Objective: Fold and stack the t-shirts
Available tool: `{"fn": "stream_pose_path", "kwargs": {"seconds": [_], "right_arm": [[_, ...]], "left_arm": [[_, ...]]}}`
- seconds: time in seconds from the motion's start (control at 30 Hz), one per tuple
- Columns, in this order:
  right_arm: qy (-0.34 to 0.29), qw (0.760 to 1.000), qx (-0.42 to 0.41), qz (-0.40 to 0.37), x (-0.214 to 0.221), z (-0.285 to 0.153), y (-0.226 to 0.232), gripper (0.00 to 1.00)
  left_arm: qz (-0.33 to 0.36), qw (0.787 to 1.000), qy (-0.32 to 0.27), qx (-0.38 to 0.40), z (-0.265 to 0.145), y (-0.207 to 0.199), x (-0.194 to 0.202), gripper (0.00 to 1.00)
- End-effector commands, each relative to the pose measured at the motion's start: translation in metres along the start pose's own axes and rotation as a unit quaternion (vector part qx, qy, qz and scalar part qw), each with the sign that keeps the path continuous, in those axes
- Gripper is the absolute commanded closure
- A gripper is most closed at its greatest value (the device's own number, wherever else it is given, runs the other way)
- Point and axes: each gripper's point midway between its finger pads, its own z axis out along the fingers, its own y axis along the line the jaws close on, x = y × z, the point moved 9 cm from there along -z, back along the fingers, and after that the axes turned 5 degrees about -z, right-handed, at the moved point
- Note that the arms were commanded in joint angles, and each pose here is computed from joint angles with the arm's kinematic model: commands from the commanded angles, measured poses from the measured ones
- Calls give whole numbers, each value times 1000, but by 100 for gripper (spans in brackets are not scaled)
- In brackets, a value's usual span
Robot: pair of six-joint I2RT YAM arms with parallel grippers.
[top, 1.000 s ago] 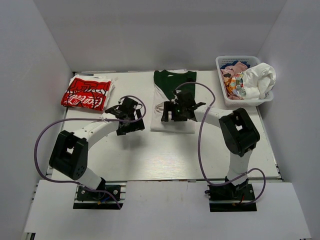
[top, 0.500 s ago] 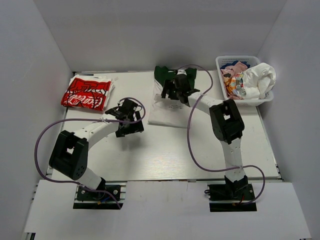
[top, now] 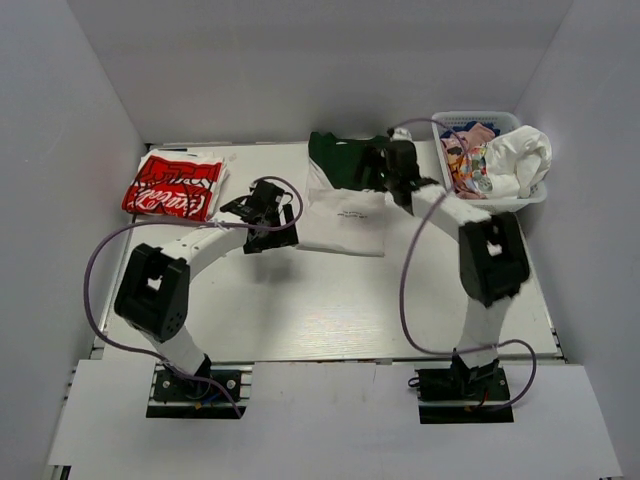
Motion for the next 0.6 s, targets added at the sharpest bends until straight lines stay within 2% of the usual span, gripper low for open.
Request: {"fn": "stream_pose_path", "kwargs": {"seconds": [0.0, 0.03, 0.1, 0.2, 0.23, 0.3, 0.47, 0.57], "right_arm": [[-66, 991, -94, 65, -3, -75, 4, 9], [-37, 993, -90, 71, 29, -81, -9, 9], [-13, 991, -110, 80, 48, -103, -18, 9], [48, 990, -111, 70, 69, -113, -27, 9], [84, 988, -113, 67, 81, -116, -28, 9], [110, 986, -101, 70, 93, -116, -33, 9], [134, 986, -70, 73, 115, -116, -41, 9], [154, 984, -43, 77, 125, -110, -47, 12]], "left_arm": [[28, 998, -22, 44, 12, -25, -25, 0], [33, 998, -21, 43, 17, -28, -28, 0], [45, 997, -13, 60, 22, -37, -34, 0], [47, 995, 4, 90, 40, -43, -28, 7], [47, 995, 10, 86, 50, -43, -26, 12], [47, 995, 13, 92, 59, -48, -28, 17], [45, 994, 44, 90, 75, -50, -22, 43], [45, 992, 51, 105, 79, -49, -15, 48]]}}
